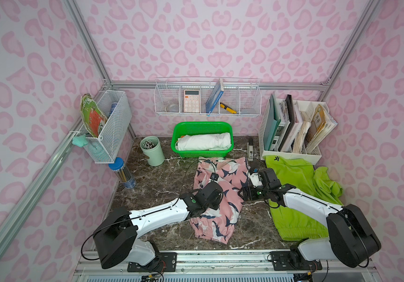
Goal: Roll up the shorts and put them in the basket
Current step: Adjust the shorts at the center of the board.
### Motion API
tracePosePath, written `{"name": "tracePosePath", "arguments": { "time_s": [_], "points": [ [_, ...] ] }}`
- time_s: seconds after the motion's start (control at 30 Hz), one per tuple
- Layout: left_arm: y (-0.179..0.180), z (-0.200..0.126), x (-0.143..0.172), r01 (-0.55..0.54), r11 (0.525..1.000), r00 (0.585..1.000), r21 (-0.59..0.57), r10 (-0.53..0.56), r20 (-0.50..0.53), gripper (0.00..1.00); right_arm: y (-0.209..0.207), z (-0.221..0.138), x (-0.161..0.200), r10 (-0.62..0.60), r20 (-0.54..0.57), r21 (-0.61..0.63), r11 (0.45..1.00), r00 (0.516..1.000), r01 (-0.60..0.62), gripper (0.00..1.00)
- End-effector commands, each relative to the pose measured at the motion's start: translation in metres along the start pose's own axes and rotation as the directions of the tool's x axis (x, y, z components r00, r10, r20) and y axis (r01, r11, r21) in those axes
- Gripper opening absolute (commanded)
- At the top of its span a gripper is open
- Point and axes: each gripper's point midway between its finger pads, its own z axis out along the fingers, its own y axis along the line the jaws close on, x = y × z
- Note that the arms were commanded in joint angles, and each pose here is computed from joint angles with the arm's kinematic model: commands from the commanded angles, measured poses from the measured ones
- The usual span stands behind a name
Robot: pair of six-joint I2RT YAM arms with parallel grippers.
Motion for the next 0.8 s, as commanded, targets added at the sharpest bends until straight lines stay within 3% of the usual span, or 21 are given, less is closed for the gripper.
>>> {"name": "tracePosePath", "arguments": {
  "time_s": [0.0, 0.23, 0.4, 0.5, 0.7, 0.77],
  "points": [
    [-0.014, 0.008, 0.013, -0.024, 0.997, 0.996, 0.079, 0.030, -0.084, 0.00, 0.008, 0.002, 0.004, 0.029, 0.012, -0.043, 0.999, 1.000, -0.028, 0.92],
    [-0.015, 0.025, 0.036, -0.012, 0.995, 0.981, 0.099, 0.031, -0.191, 0.00, 0.018, 0.018, 0.017, 0.057, -0.024, -0.107, 0.993, 0.998, -0.059, 0.85],
    [-0.009, 0.036, 0.048, -0.037, 0.996, 0.965, 0.075, 0.055, -0.255, 0.00, 0.009, 0.028, 0.020, 0.093, -0.042, -0.091, 0.991, 0.995, -0.096, 0.55],
    [-0.002, 0.043, 0.051, -0.034, 0.997, 0.958, 0.076, 0.054, -0.282, 0.00, 0.002, 0.030, 0.015, 0.113, -0.026, -0.097, 0.989, 0.993, -0.115, 0.43],
    [0.011, 0.059, 0.037, 0.014, 0.997, 0.957, 0.078, 0.009, -0.290, 0.00, -0.015, 0.035, -0.008, 0.122, 0.013, -0.088, 0.989, 0.992, -0.121, 0.24],
    [0.013, 0.062, 0.030, 0.014, 0.998, 0.955, 0.064, 0.005, -0.295, 0.00, -0.021, 0.036, -0.019, 0.117, 0.024, -0.085, 0.990, 0.993, -0.114, 0.22]
  ]
}}
